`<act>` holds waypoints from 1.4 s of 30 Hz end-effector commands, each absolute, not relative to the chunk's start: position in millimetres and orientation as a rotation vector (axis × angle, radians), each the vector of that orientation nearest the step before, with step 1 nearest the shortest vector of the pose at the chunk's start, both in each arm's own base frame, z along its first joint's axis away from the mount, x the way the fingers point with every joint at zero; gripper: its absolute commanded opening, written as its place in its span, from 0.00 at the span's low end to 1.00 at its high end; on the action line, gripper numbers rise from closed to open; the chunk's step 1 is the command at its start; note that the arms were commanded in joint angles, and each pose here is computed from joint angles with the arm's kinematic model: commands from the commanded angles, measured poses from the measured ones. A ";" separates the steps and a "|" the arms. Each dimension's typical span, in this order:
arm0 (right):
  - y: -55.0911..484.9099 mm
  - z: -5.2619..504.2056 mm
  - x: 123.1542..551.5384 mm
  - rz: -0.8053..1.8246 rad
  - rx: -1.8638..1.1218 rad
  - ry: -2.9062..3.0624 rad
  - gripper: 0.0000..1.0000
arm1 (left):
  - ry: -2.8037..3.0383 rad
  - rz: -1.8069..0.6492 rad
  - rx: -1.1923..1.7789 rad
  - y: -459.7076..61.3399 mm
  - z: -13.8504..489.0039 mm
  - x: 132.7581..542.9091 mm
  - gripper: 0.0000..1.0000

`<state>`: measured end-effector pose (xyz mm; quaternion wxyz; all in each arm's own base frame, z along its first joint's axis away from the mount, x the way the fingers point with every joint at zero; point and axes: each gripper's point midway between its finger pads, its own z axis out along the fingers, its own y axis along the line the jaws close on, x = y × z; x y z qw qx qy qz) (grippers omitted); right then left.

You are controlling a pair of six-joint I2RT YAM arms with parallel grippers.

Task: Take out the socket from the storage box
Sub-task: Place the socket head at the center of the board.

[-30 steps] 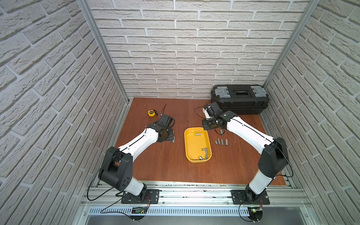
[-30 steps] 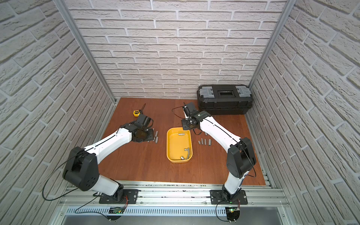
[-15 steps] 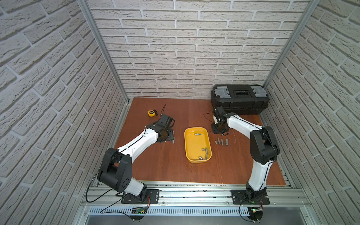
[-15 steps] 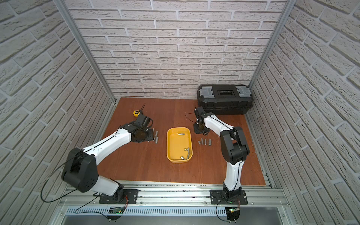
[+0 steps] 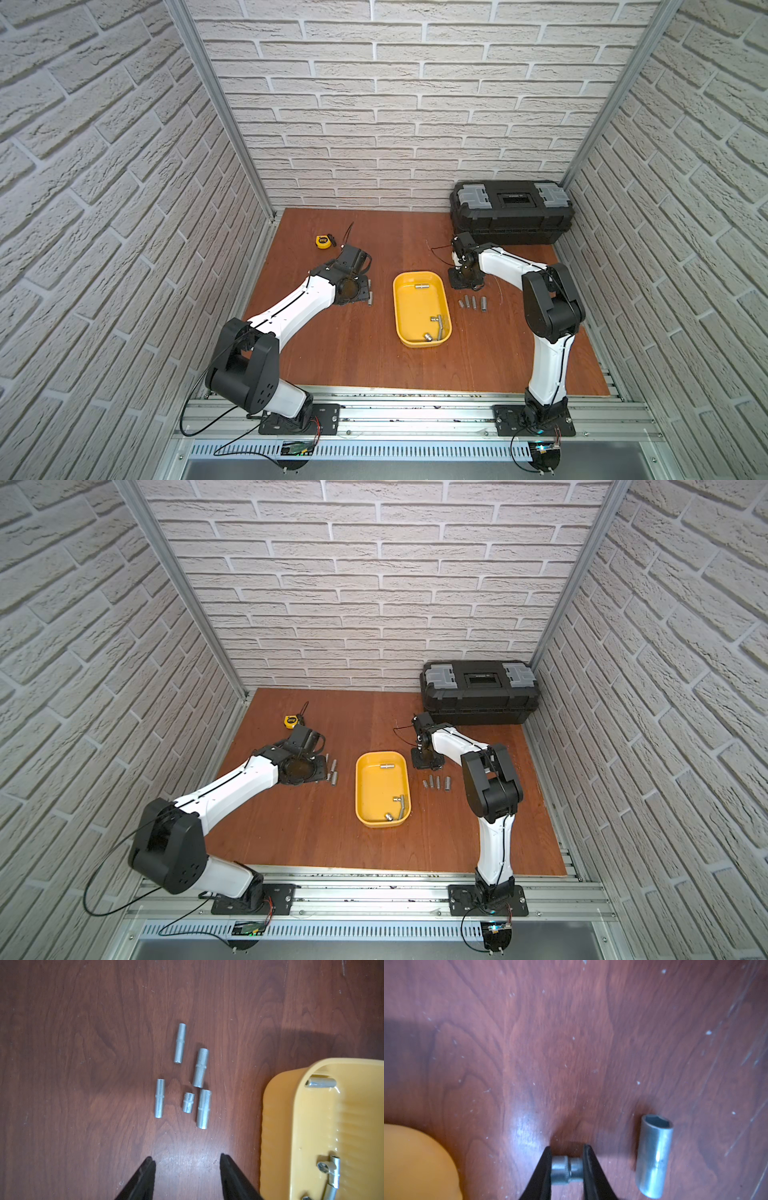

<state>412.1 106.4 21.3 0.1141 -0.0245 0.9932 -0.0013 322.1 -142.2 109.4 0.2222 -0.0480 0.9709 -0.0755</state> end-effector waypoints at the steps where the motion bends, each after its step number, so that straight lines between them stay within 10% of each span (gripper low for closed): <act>1: 105.6 20.1 415.9 -0.001 -0.074 2.906 0.20 | 2.660 -0.236 -0.128 -146.7 114.6 323.9 0.54; 18: 103.6 57.5 422.2 0.011 -0.062 2.830 0.44 | 2.663 -0.226 -0.126 -145.6 112.3 322.1 0.55; 42: 187.5 178.1 395.0 0.179 -0.132 2.546 0.49 | 2.656 -0.186 -0.158 -130.7 113.2 319.9 0.57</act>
